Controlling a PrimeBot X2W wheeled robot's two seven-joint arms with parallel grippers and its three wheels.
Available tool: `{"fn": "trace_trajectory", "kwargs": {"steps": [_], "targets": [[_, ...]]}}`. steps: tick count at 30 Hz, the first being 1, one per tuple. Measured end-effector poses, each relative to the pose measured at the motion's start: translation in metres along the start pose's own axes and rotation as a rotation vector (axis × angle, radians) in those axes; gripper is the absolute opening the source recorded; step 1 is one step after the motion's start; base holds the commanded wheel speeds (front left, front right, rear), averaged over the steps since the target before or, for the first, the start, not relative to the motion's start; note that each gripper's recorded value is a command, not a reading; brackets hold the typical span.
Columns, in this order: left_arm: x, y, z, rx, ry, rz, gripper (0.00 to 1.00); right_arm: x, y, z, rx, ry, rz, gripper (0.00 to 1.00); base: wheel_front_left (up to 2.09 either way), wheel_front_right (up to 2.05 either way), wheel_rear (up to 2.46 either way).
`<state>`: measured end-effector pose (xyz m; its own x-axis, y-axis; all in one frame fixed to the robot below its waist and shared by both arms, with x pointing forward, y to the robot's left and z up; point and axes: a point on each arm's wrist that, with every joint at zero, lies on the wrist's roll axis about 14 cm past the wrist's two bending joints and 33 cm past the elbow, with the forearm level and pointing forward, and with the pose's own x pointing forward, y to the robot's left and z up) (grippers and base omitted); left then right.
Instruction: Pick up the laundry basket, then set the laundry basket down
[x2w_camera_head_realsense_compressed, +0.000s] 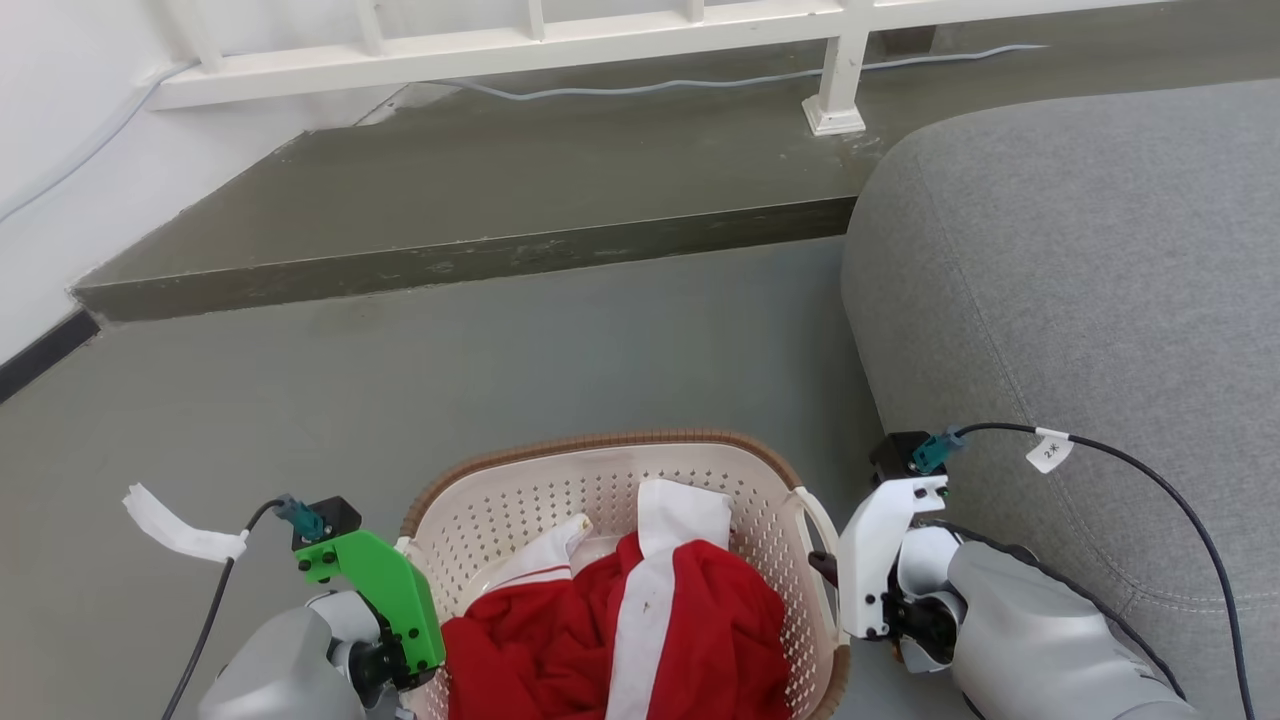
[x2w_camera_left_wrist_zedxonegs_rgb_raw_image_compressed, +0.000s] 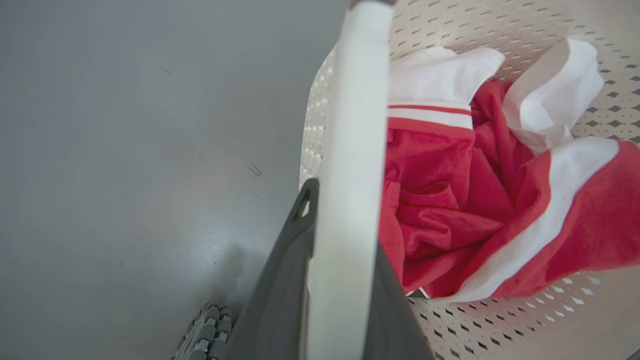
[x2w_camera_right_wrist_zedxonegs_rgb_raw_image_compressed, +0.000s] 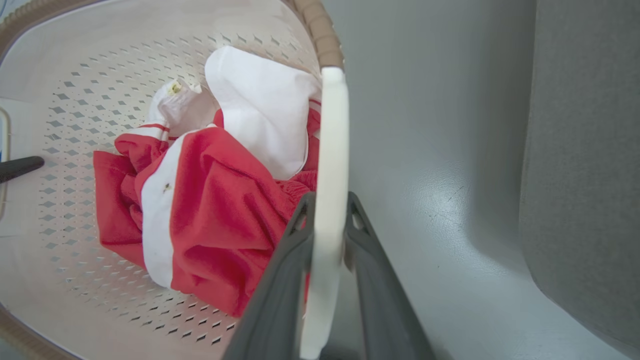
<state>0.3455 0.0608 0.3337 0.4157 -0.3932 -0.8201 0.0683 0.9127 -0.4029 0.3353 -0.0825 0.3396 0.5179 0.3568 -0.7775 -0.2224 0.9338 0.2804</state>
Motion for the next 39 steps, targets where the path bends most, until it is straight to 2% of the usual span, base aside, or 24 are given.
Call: {"fn": "trace_trajectory", "kwargs": {"steps": [39], "targets": [[0.0043, 0.0072, -0.0033, -0.042, -0.015, 0.005, 0.0, 0.0072, 0.0002, -0.0039, 0.006, 0.015, 0.004, 0.0, 0.0, 0.0, 0.0]]}}
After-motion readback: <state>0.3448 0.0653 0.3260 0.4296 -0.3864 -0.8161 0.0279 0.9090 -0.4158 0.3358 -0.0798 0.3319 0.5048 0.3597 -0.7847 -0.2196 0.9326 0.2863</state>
